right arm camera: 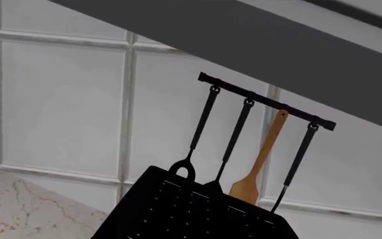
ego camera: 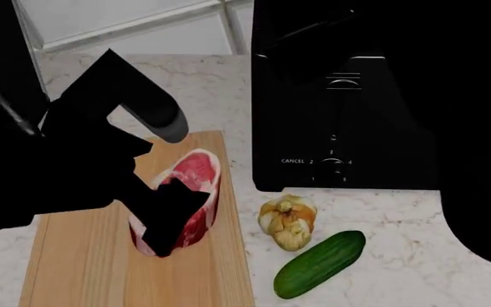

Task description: Clear the non-vegetable object off the cutting board and place the vegetables onto it.

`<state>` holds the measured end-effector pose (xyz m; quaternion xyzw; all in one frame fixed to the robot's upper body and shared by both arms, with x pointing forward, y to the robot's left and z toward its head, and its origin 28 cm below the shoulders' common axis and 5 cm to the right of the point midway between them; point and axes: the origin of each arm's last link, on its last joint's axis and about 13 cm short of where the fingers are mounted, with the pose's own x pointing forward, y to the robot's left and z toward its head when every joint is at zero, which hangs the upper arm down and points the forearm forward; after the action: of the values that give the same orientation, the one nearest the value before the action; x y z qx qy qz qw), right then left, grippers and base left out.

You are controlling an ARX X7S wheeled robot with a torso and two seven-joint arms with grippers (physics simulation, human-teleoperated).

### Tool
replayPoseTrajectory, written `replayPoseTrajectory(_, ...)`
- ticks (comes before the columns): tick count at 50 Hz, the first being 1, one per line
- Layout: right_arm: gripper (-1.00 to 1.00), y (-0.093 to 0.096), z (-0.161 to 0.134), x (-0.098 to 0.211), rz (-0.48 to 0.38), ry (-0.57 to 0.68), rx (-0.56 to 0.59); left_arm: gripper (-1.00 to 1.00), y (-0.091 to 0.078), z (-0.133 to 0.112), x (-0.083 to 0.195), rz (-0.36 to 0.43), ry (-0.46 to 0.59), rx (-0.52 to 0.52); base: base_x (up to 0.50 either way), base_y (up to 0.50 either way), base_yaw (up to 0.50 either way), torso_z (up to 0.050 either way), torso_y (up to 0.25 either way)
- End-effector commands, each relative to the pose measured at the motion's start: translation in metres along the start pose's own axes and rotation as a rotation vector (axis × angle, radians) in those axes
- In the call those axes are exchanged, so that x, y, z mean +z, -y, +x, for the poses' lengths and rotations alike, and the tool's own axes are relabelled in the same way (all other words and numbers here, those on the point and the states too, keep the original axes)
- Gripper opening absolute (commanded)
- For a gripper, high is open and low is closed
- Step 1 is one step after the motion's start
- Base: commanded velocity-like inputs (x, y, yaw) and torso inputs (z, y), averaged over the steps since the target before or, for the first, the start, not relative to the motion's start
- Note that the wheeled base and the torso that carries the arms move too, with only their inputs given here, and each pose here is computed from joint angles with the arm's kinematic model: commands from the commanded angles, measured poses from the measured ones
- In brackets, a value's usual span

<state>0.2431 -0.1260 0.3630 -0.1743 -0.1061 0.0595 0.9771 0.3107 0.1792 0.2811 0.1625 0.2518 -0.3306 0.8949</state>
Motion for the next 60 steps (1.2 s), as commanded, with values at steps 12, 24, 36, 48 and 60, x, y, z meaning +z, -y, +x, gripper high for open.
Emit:
replayPoseTrajectory(12, 1.00, 0.001, -0.001, -0.001, 0.032, 0.010, 0.016, 1.00, 0.002, 0.031, -0.006, -0.021, 0.011, -0.060, 0.00, 0.00, 0.00, 0.000, 0.000)
replayPoseTrajectory(24, 1.00, 0.001, -0.002, 0.000, 0.031, 0.009, 0.019, 1.00, -0.001, 0.046, -0.012, -0.036, -0.010, -0.054, 0.00, 0.00, 0.00, 0.000, 0.000)
replayPoseTrajectory(36, 1.00, 0.000, -0.005, -0.001, 0.036, 0.007, 0.022, 1.00, 0.001, 0.055, -0.022, -0.053, -0.017, -0.076, 0.00, 0.00, 0.00, 0.000, 0.000)
replayPoseTrajectory(48, 1.00, 0.000, -0.006, -0.001, 0.036, 0.009, 0.021, -1.00, 0.003, 0.054, -0.025, -0.040, -0.022, -0.068, 0.00, 0.00, 0.00, 0.000, 0.000)
replayPoseTrajectory(60, 1.00, 0.000, -0.007, 0.005, 0.038, 0.027, 0.027, -1.00, 0.010, 0.005, -0.020, 0.043, -0.017, 0.000, 0.00, 0.00, 0.00, 0.000, 0.001)
